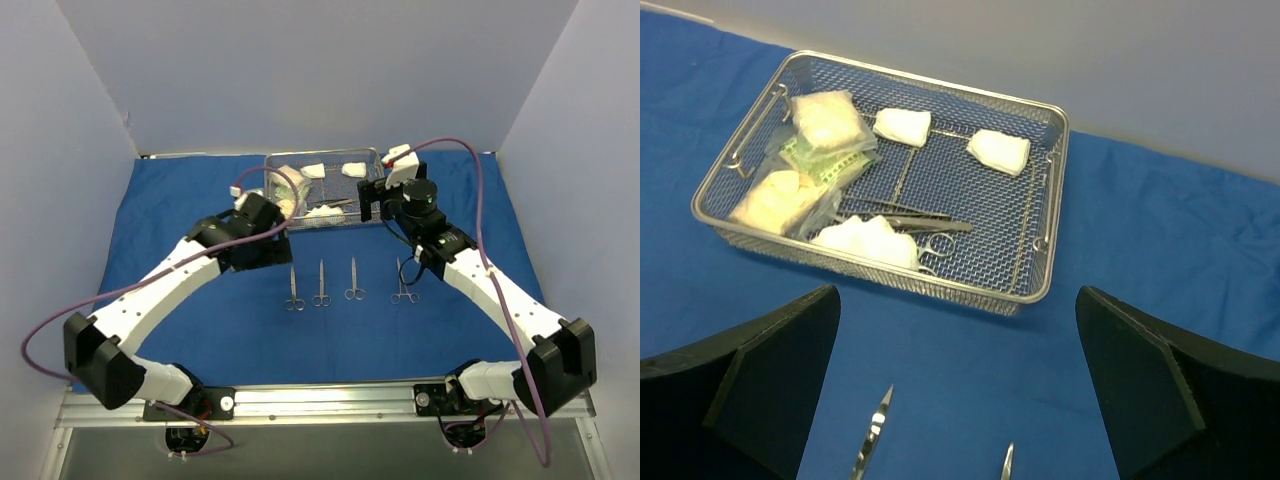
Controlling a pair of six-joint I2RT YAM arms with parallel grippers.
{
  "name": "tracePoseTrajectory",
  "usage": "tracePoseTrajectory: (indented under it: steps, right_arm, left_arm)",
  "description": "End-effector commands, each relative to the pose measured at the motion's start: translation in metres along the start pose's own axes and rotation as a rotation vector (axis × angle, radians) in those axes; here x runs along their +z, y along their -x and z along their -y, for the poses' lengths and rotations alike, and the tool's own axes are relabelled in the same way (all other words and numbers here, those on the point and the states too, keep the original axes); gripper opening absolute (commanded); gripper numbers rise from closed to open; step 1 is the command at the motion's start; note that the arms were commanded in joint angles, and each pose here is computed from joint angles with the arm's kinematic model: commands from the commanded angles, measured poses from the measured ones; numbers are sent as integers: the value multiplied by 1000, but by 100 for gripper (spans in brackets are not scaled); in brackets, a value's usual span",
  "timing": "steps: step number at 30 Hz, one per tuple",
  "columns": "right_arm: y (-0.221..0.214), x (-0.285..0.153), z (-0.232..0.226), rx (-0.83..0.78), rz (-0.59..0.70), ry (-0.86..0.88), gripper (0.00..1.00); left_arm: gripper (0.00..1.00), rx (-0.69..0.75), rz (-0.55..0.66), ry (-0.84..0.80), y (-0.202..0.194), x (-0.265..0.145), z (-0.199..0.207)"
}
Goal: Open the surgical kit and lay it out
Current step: Place the medical item in the surgical kit, then pick up the medical item from the container.
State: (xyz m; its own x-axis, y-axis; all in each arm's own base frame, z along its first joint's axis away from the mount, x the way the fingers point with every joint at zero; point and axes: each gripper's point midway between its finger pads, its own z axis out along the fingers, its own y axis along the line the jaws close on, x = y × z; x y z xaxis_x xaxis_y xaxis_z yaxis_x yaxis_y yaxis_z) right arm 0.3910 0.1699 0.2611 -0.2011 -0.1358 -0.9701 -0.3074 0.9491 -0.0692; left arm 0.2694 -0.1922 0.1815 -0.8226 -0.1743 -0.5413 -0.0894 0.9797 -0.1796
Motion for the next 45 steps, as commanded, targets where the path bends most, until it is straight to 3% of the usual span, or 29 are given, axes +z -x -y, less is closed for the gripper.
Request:
tracePoseTrajectory:
  steps: [1, 10, 18, 19, 23, 29, 36, 45]
  right_arm:
    - [44, 15, 14, 52, 111, -67, 100]
    - [24, 96, 19, 39, 17, -110, 100]
    - [-18, 191, -11, 14, -96, -14, 100]
    - [-8, 198, -17, 21, -72, 11, 100]
    - [-40, 228, -40, 33, -127, 88, 100]
    - [-75, 260, -51, -196, -179, 195, 100]
    - [-137, 256, -71, -339, -349, 374, 100]
    - [-164, 241, -94, -457, -393, 543, 100]
  left_arm:
    - [94, -38, 66, 42, 32, -22, -36]
    - [94, -260, 127, 93, 71, -27, -117]
    - [94, -315, 84, 57, 74, -14, -137]
    - [94, -315, 84, 54, 75, -13, -139]
    - [94, -334, 70, 56, 74, -8, -146]
    - [94, -329, 38, 17, 70, -1, -145]
    - [94, -319, 6, 3, 65, 8, -144]
    - [94, -316, -18, -21, 60, 15, -143]
